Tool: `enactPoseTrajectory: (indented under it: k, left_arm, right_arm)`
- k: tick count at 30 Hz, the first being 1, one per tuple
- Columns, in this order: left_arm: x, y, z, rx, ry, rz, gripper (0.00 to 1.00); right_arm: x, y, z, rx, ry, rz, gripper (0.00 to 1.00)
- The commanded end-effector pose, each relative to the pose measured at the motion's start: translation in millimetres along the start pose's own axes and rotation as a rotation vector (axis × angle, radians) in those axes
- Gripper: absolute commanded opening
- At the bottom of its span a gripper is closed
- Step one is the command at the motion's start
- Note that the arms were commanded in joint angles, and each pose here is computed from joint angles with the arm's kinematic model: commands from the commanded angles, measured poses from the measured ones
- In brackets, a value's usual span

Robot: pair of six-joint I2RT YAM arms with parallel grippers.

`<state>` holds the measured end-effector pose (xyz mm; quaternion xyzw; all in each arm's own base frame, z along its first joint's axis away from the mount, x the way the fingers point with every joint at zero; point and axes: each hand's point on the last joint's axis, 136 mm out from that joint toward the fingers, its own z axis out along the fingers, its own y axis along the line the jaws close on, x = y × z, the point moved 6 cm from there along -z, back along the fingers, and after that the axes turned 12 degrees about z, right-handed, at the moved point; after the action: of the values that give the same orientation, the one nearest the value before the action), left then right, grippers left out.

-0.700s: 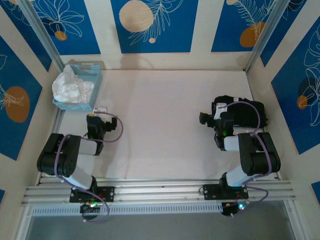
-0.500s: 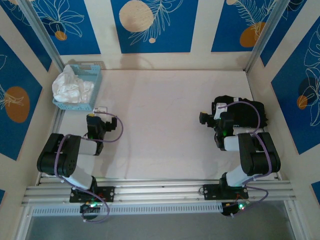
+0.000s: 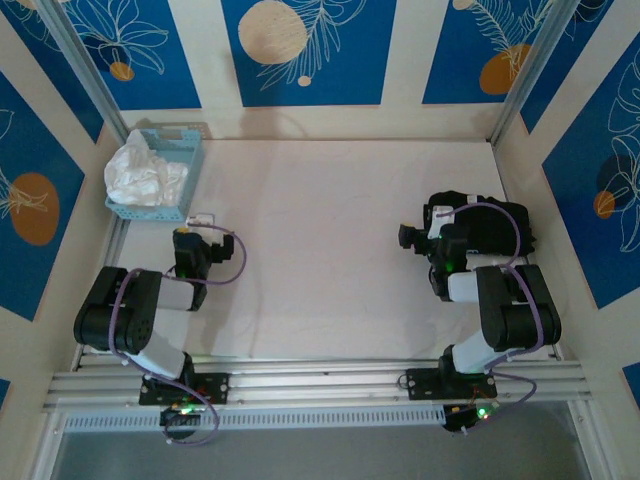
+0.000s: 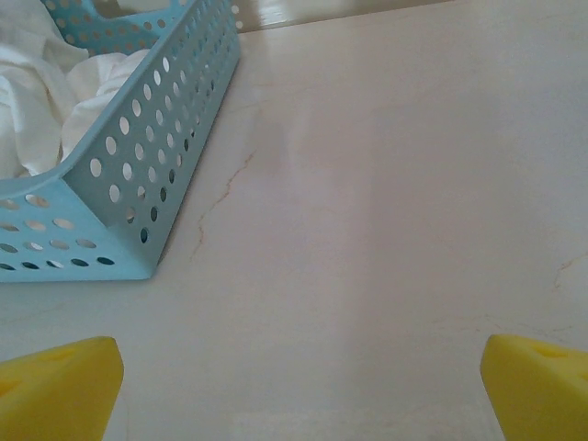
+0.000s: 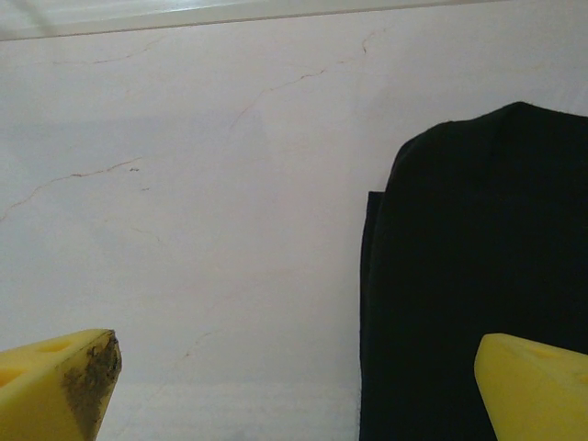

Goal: Fold the inside-out t-shirt

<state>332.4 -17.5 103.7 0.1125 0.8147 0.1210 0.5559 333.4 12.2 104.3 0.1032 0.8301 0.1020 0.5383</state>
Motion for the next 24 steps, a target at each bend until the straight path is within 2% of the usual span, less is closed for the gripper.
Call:
enactPoseTrajectory:
  k: [1, 9, 12, 14, 16, 18, 21, 24]
  left_arm:
    - [-8.2, 6.3, 2.6, -0.004, -0.031, -0.037, 1.00]
    - [-9.6, 4.8, 1.9, 0.010, -0.042, -0.029, 1.00]
    - [-9.5, 17.0, -7.2, -0.087, -0.042, -0.070, 1.00]
    - [-17.6, 17.3, -10.9, -0.089, -0.058, -0.048, 0.98]
    - [-31.6, 26.9, -18.4, -0.136, 0.028, -0.052, 0.99]
    - [-50.9, 33.2, -26.6, -0.100, 0.071, -0.070, 1.00]
    - [-67.9, 47.1, -25.4, -0.076, 0.263, -0.137, 1.00]
    - [-85.5, 53.7, -24.7, -0.067, 0.345, -0.179, 1.00]
  right_arm:
    - [-12.8, 3.6, 2.2, -0.024, -0.038, 0.013, 0.99]
    - [-25.3, 4.0, -2.8, 0.027, -0.035, 0.022, 0.99]
    - [-45.6, 10.3, -16.7, 0.065, 0.005, 0.056, 0.99]
    - [-57.8, 18.8, -30.5, 0.037, 0.029, 0.135, 1.00]
    - [-66.1, 37.4, -44.5, -0.058, 0.041, 0.151, 0.98]
    - [-71.0, 56.3, -55.2, -0.122, 0.057, 0.142, 0.97]
    - [-77.8, 91.3, -68.8, -0.208, 0.081, 0.058, 0.97]
    - [-89.9, 109.0, -76.9, -0.194, 0.074, -0.004, 0.97]
